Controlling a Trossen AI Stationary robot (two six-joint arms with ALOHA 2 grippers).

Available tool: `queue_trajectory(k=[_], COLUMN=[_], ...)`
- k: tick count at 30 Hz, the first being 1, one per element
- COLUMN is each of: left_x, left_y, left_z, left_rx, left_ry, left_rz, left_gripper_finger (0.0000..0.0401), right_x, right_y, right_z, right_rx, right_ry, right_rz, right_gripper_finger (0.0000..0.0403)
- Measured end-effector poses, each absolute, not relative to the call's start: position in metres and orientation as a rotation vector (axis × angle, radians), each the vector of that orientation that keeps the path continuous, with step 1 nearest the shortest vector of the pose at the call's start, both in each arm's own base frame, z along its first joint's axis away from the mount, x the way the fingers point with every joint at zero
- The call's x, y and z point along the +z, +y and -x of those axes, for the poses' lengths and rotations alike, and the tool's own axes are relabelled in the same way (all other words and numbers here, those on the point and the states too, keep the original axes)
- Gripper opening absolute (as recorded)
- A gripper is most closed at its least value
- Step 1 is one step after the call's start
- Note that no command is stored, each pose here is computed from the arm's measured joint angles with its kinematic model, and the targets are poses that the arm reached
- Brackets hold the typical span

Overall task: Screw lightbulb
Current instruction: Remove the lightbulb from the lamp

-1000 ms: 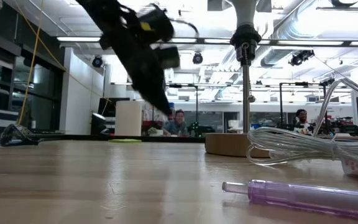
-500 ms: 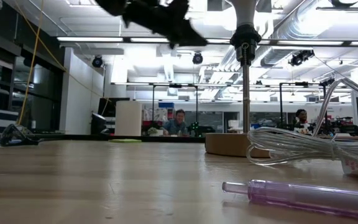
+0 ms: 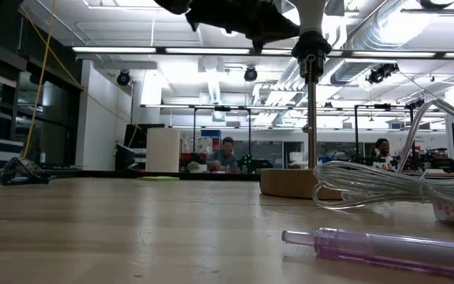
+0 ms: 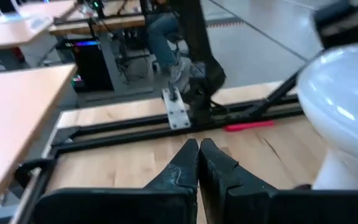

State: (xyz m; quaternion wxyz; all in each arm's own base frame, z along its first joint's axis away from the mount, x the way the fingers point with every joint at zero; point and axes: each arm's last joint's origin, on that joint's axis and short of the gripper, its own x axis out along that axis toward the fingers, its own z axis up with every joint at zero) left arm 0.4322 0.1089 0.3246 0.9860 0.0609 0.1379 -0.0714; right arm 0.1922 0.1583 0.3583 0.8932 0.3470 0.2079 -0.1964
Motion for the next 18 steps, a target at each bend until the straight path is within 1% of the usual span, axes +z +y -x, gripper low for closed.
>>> queue_trajectory(k=[3, 7, 8, 12, 18], left_x=[0.322, 0.325, 0.325, 0.325, 0.328], left_y=[0.102, 0.093, 0.09, 0.079, 0.067], left_z=[-0.432, -0.434, -0.435, -0.437, -0.437], left_rx=[-0.163, -0.183, -0.189, -0.208, -0.222], left_ry=[0.306, 0.286, 0.286, 0.284, 0.287], left_rz=[-0.126, -0.146, -0.148, -0.149, -0.096], left_gripper_finger=[0.0, 0.0, 0.0, 0.0, 0.0], right_x=[0.355, 0.347, 0.344, 0.334, 0.344], right_y=[0.14, 0.115, 0.109, 0.095, 0.085], right_z=[-0.19, -0.201, -0.204, -0.212, -0.208], right_rx=[-0.355, -0.173, -0.151, -0.145, -0.154], right_ry=[0.293, 0.248, 0.251, 0.289, 0.27], right_rz=[-0.766, -0.813, -0.815, -0.803, -0.763], right_gripper_finger=[0.0, 0.0, 0.0, 0.0, 0.0])
